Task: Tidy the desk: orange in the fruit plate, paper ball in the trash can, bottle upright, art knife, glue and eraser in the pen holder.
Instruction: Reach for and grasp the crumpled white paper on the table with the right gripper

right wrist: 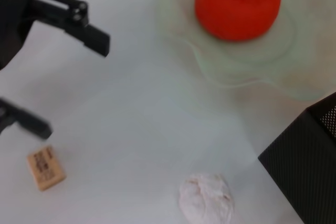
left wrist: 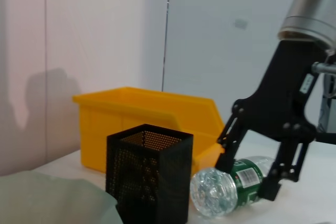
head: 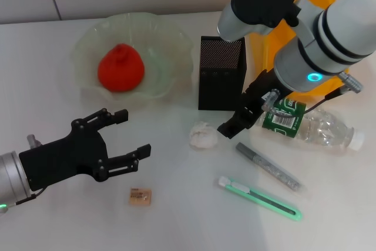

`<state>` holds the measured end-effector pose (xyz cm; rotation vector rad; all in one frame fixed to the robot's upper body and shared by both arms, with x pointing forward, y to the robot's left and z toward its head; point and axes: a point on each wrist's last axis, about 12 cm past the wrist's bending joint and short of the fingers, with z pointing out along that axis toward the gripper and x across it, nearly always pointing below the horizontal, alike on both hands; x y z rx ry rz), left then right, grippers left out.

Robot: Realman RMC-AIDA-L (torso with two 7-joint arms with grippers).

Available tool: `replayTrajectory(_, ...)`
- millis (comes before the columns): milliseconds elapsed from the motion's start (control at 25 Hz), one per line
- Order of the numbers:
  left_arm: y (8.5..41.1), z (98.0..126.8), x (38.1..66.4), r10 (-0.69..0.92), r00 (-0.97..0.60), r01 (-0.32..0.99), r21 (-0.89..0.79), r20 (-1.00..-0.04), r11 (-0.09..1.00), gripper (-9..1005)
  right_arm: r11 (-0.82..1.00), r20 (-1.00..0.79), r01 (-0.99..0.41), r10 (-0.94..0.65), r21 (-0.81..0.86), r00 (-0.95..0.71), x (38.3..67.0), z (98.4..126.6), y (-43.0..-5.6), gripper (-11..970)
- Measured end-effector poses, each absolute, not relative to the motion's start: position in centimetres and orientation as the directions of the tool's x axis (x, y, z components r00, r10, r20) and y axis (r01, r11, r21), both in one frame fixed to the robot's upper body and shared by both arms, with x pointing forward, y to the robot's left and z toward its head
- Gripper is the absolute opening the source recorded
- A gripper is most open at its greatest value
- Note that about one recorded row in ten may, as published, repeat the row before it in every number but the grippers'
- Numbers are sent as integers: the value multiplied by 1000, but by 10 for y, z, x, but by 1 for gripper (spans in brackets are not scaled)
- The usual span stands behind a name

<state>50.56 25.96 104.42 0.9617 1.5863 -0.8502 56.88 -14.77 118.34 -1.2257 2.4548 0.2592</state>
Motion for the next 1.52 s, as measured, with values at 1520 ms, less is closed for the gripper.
replayTrajectory(1520, 256, 1042, 504, 176, -140, 915, -59, -974, 399, 864, 624, -388, -776, -695, 95, -606, 594, 1124, -117, 522)
